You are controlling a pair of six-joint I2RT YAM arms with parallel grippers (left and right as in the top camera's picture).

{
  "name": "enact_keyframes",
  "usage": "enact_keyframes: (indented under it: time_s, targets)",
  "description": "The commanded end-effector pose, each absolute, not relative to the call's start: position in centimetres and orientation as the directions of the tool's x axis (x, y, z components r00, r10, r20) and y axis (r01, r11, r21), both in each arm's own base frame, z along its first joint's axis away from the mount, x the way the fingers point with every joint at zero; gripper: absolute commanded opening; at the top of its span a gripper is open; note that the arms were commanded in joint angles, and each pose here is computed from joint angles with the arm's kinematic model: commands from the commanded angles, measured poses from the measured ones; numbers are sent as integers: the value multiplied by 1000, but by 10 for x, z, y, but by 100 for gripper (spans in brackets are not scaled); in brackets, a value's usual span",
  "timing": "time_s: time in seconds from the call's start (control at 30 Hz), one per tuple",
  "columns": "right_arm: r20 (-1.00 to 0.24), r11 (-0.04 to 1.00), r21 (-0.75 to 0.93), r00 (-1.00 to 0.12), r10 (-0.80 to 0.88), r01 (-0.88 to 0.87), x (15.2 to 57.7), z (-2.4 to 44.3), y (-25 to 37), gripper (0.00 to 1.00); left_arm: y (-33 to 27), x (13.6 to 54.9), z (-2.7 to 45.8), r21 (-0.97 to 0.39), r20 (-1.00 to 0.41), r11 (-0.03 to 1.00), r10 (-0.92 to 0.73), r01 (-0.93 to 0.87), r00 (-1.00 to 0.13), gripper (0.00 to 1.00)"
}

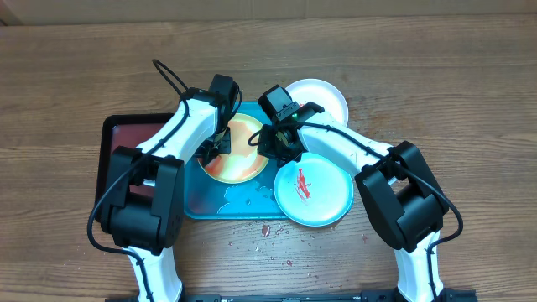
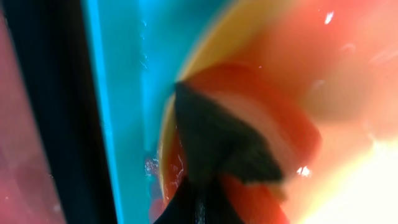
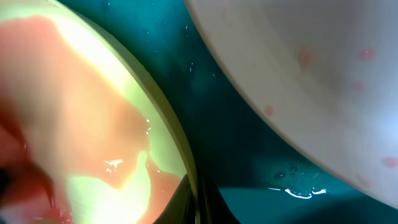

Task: Clean dirty plates on tray and stack at the side
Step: 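Scrub the yellow plate with the sponge while right gripper holds it, then lift the yellow plate with the right gripper, tilting it up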

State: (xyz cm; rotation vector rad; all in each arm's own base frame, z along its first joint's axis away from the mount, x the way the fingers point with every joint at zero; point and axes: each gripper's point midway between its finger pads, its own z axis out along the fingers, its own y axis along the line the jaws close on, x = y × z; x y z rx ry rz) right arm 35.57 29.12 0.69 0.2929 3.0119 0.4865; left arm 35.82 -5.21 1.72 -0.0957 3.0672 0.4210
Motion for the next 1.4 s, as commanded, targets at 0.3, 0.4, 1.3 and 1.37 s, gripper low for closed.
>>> enact_keyframes:
  time_s: [0.3, 0.4, 1.3, 1.37]
  targets:
    - [-55, 944, 248, -970, 237, 216, 359, -8, 272, 4, -168, 329, 17, -446, -48, 806, 412, 389, -910, 4]
    - [-55, 944, 248, -970, 237, 216, 359, -8, 272, 4, -174, 354, 17, -424, -141, 810, 383, 405, -913, 4]
    - [-54, 944, 248, -970, 237, 216, 359, -8, 272, 4, -33, 361, 56, 351, 22, 936, 2, 10, -1000, 4]
    - [-54, 945, 247, -970, 236, 216, 358, -8, 272, 4, -37, 377, 83, 331, -28, 943, -2, -11, -1000, 4]
